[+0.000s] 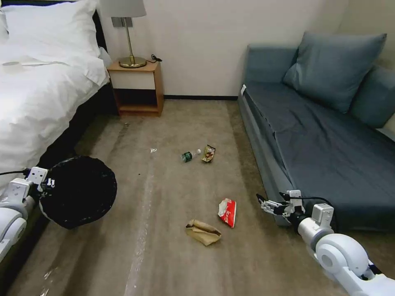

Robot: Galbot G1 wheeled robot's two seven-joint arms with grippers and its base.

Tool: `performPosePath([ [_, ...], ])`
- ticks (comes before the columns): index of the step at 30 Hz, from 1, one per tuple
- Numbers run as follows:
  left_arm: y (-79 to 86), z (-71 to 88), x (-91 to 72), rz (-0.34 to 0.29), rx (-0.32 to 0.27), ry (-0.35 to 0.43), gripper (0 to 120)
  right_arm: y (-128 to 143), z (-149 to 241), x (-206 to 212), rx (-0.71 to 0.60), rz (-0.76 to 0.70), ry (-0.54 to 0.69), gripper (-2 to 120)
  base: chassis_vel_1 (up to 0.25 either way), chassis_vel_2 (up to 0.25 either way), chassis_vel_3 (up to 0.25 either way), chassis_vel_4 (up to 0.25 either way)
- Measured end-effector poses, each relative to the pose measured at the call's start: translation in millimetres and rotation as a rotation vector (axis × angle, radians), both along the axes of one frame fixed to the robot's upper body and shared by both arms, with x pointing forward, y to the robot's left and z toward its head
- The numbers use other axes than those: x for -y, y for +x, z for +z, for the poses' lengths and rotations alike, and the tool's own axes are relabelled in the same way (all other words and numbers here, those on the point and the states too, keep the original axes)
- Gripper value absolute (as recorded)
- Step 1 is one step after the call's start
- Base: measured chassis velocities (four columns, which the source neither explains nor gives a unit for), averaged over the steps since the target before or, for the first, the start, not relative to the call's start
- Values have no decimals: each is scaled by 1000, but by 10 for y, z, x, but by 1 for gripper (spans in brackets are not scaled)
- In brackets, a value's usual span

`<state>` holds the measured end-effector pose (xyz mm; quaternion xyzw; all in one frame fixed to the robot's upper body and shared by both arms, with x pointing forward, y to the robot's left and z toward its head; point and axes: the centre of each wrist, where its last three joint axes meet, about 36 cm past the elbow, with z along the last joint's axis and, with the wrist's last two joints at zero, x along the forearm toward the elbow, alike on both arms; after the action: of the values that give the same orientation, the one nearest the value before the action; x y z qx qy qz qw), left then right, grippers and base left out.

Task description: Pick up the trash bin, then pick up the garbage on the floor and place it into the trash bin.

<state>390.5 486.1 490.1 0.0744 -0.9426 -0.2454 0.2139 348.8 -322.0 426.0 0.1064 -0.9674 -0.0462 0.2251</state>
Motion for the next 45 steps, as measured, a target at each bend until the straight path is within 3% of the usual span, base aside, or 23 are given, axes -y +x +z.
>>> performPosePath([
  [21, -75, -17, 3, -13, 10, -7, 4, -27, -112, -73, -32, 25, -27, 100, -138, 135, 140, -143],
  [33, -199, 28, -10, -42, 32, -5, 4, 77, -149, -263, -165, 159, -57, 100, -25, 26, 30, -23],
  [45, -249, 6, 224, -117, 25, 19, 4, 158, -461, -217, -339, 324, -171, 100, 0, 0, 0, 0],
])
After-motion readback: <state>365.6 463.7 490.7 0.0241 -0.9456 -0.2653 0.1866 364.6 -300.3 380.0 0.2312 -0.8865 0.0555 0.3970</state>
